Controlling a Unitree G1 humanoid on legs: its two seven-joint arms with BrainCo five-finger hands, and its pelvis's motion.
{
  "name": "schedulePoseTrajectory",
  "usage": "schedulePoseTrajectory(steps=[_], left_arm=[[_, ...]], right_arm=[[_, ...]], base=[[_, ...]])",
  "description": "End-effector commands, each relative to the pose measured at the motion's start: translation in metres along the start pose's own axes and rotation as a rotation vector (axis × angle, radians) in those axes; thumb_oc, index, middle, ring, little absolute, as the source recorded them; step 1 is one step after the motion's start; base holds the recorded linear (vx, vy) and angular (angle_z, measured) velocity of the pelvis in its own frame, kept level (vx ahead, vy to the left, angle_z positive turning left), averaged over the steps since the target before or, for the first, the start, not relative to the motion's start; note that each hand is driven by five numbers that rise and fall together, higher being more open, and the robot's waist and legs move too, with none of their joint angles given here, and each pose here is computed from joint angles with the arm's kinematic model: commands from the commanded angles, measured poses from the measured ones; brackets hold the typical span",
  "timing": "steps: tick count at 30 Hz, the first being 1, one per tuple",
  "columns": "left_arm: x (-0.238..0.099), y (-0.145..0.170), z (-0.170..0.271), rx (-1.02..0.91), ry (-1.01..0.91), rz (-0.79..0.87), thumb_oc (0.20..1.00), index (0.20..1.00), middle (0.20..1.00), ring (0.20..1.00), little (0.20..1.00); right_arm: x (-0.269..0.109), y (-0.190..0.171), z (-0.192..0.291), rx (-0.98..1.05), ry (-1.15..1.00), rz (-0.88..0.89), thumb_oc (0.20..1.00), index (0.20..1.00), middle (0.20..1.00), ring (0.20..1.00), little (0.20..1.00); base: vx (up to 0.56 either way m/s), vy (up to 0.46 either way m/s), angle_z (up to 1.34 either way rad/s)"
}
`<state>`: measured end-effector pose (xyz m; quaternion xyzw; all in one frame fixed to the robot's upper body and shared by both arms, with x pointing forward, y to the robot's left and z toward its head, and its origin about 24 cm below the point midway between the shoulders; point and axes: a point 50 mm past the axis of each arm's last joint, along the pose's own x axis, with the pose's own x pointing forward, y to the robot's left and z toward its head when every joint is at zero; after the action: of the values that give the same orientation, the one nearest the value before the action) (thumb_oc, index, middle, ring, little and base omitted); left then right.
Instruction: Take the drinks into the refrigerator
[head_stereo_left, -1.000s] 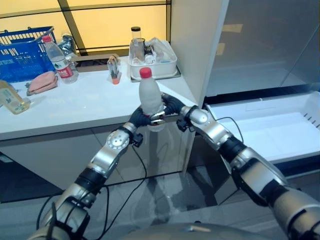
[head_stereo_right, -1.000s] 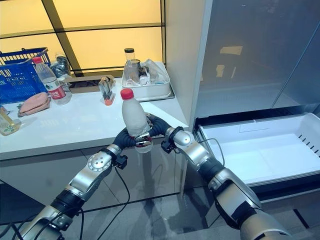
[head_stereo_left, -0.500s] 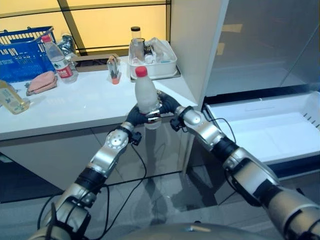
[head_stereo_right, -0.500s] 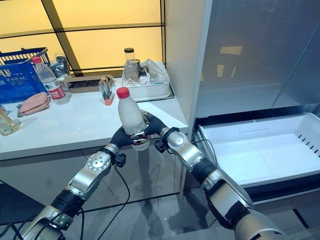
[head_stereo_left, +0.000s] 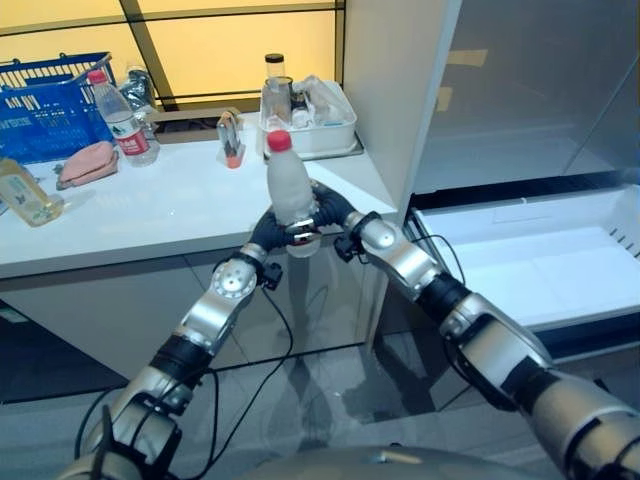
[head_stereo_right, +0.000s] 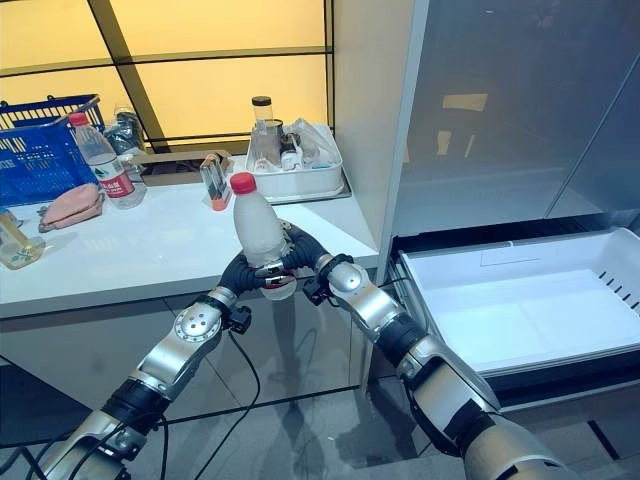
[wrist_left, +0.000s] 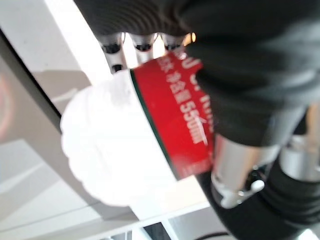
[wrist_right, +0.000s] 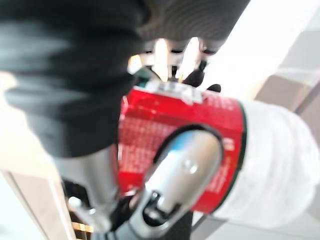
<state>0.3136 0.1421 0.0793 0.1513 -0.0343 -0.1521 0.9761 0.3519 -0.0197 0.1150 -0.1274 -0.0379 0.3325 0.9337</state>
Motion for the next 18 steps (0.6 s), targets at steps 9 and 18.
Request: schedulePoseTrajectory(steps=[9, 18], left_arm=[[0.0238, -0.0439, 0.0688, 0.071, -0.334, -0.163, 0.200, 0.200, 0.200, 0.200, 0.200], [0.0252, -0.0460, 0.0638, 0.071, -0.315, -0.145, 0.200, 0.200, 0.200, 0.200, 0.200]], right_arm=[[0.0338, 0.0053, 0.0760, -0.069, -0.198, -0.043, 0.200, 0.200, 0.200, 0.200, 0.200], [0.0289, -0.0033, 0.0762, -0.077, -0.217, -0.081, 0.200, 0.200, 0.200, 0.200, 0.200]], base=[[-0.02, -0.003, 0.00], [-0.02, 0.000, 0.00]])
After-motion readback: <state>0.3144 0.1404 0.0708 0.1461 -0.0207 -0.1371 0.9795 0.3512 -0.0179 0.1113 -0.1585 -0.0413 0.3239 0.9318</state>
